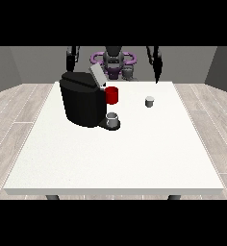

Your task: Insert the coffee pod into the coffee machine and close the lid

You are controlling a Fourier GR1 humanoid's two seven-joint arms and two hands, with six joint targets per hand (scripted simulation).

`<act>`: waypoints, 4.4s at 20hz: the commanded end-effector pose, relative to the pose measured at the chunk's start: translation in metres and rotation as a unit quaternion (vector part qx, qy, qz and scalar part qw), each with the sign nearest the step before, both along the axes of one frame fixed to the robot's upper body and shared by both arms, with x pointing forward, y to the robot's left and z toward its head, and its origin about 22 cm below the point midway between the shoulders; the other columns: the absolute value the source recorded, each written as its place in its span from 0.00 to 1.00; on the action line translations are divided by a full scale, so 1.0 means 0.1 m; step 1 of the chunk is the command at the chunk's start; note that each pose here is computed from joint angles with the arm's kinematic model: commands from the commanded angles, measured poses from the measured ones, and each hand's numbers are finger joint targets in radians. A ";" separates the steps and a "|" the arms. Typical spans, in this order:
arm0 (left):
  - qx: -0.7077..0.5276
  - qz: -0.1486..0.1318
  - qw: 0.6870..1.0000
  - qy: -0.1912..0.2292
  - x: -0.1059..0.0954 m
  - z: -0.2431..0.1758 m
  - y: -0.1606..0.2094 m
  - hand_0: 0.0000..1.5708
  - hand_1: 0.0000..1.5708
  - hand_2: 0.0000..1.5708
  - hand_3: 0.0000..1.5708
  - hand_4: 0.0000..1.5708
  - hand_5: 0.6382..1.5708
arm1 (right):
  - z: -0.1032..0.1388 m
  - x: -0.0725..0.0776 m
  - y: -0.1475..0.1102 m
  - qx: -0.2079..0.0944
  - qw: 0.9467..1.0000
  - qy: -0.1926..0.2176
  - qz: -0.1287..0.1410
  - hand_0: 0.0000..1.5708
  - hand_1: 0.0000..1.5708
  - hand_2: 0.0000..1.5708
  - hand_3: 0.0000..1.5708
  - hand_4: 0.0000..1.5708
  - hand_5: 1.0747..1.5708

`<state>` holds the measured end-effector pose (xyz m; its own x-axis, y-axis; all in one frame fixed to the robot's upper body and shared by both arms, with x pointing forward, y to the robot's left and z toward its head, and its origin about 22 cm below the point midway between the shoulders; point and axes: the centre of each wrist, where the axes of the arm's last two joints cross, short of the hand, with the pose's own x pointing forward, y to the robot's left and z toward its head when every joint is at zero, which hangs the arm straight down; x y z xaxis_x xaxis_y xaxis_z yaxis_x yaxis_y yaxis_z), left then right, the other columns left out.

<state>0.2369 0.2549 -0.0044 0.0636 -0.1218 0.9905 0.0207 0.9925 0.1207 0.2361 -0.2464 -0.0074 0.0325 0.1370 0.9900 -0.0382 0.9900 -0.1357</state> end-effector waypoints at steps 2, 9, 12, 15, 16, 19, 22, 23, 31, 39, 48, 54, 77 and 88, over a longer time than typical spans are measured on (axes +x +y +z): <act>-0.023 -0.013 0.999 -0.026 -0.03 -0.10 0.05 0.00 0.00 0.00 0.00 0.17 1.00 | 0.06 0.04 -0.07 -0.008 1.000 0.009 0.000 0.00 0.00 0.00 0.00 0.08 1.00; -0.052 -0.024 0.995 -0.082 -0.19 -0.14 -0.04 0.00 0.00 0.00 0.00 0.17 1.00 | 0.00 -0.02 -0.07 0.054 0.990 -0.038 -0.124 0.00 0.00 0.00 0.00 0.06 1.00; 0.020 -0.054 0.995 -0.078 -0.14 -0.06 0.16 0.00 0.00 0.00 0.00 0.20 1.00 | 0.11 0.00 -0.08 0.053 0.993 -0.032 -0.103 0.00 0.00 0.00 0.00 0.09 1.00; 0.066 -0.047 0.991 -0.110 0.12 0.15 0.38 0.00 0.00 0.00 0.00 0.00 1.00 | 0.07 0.11 0.07 0.046 0.990 -0.071 -0.110 0.00 0.00 0.00 0.00 0.14 1.00; 0.093 -0.045 0.989 -0.104 0.10 0.10 0.39 0.00 0.00 0.00 0.00 0.00 1.00 | 0.00 0.09 -0.12 0.064 0.990 -0.075 -0.101 0.00 0.00 0.00 0.00 0.11 1.00; 0.098 -0.040 0.993 -0.048 0.22 0.30 0.36 0.00 0.00 0.00 0.00 0.00 1.00 | 0.03 0.04 -0.08 0.055 0.992 -0.049 -0.098 0.00 0.00 0.00 0.00 0.11 1.00; 0.087 -0.034 0.995 -0.026 0.43 0.36 0.54 0.00 0.00 0.00 0.00 0.00 1.00 | 0.03 0.06 0.11 0.068 0.992 -0.071 -0.074 0.00 0.00 0.00 0.00 0.12 1.00; 0.095 -0.021 0.994 -0.039 0.49 0.30 0.73 0.00 0.00 0.00 0.00 0.00 1.00 | 0.20 0.17 0.22 0.073 0.991 -0.083 -0.069 0.00 0.00 0.00 0.00 0.15 1.00; 0.121 -0.015 0.992 -0.004 0.83 0.34 0.93 0.00 0.00 0.00 0.00 0.00 1.00 | 0.28 0.32 0.24 0.065 0.991 -0.103 -0.051 0.00 0.00 0.00 0.00 0.22 1.00; 0.170 -0.043 0.984 0.043 0.86 -0.01 0.73 0.00 0.00 0.00 0.00 0.00 1.00 | 0.26 0.46 0.19 0.048 0.994 -0.056 -0.085 0.00 0.00 0.00 0.00 0.25 1.00; 0.230 -0.045 0.970 0.059 1.10 0.04 0.68 0.14 0.14 0.34 0.14 0.00 1.00 | 0.03 0.49 0.18 0.034 0.995 -0.047 -0.075 0.00 0.00 0.00 0.00 0.26 1.00; 0.275 -0.036 0.957 0.082 1.07 -0.08 0.88 0.39 0.39 0.47 0.30 0.00 1.00 | 0.24 0.59 0.25 0.052 0.994 -0.049 -0.080 0.00 0.00 0.00 0.00 0.25 1.00; 0.444 -0.022 0.895 0.045 1.10 -0.26 0.93 0.57 0.57 0.64 0.49 0.20 1.00 | 0.18 0.55 0.27 0.061 0.995 -0.049 -0.061 0.00 0.00 0.00 0.00 0.27 1.00; 0.412 -0.093 0.905 -0.054 1.55 0.32 0.59 0.92 0.92 0.92 0.88 0.40 1.00 | -0.11 0.58 0.22 0.071 0.993 -0.031 -0.089 0.00 0.00 0.00 0.00 0.32 1.00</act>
